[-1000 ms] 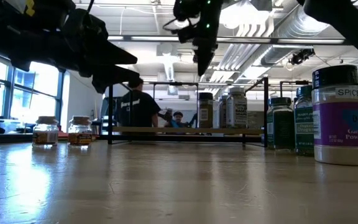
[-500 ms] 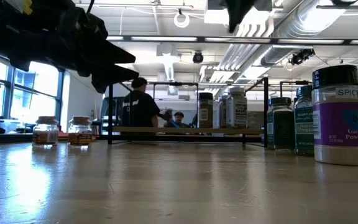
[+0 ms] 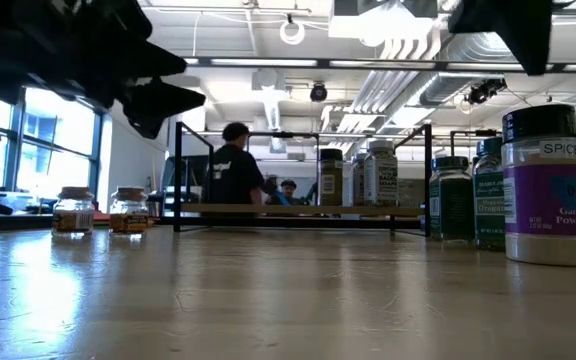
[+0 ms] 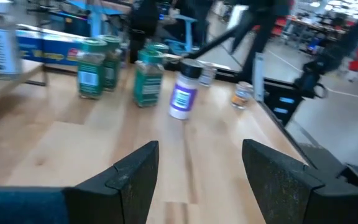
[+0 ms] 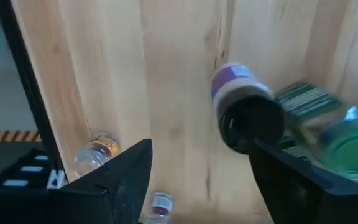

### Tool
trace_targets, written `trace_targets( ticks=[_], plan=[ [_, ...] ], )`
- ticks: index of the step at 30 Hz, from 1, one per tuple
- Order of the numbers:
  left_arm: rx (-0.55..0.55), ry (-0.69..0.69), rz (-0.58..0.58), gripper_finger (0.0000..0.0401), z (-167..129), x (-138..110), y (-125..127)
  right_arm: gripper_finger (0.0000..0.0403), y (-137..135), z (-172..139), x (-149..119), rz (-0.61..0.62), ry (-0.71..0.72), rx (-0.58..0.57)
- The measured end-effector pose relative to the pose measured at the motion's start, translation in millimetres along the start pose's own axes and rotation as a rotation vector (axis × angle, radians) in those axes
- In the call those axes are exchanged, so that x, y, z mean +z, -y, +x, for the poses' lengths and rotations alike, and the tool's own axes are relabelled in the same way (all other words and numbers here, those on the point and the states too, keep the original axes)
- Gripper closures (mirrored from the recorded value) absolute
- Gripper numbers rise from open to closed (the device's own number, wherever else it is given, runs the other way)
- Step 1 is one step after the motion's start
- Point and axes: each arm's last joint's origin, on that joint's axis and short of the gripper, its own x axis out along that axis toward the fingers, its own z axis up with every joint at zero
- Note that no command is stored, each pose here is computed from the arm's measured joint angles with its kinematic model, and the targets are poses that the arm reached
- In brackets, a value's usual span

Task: Shelf spices
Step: Put the top black seasoning bottle on the shelf aligned with the other black seasoning bottles

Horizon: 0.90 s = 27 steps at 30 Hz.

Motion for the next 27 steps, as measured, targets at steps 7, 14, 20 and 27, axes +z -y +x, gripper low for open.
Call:
trace_targets(
  ticks=[7,14,20,27],
  plan=[
    [-0.024,-0.006,0.023,0.0174,-3,-5,16,0.0108,4,22,-6,0.057,-0.093,0.008],
    [-0.024,-0.007,0.046,0.0174,-5,-7,24,0.0107,5,23,-8,-0.143,-0.077,-0.081],
    [-0.033,-0.021,0.052,0.0174,-6,-9,26,0.0107,4,23,-7,-0.495,-0.041,-0.220],
    [-0.041,-0.028,0.055,0.0174,-6,-10,28,0.0107,4,28,-2,-0.626,-0.004,-0.212]
  ],
)
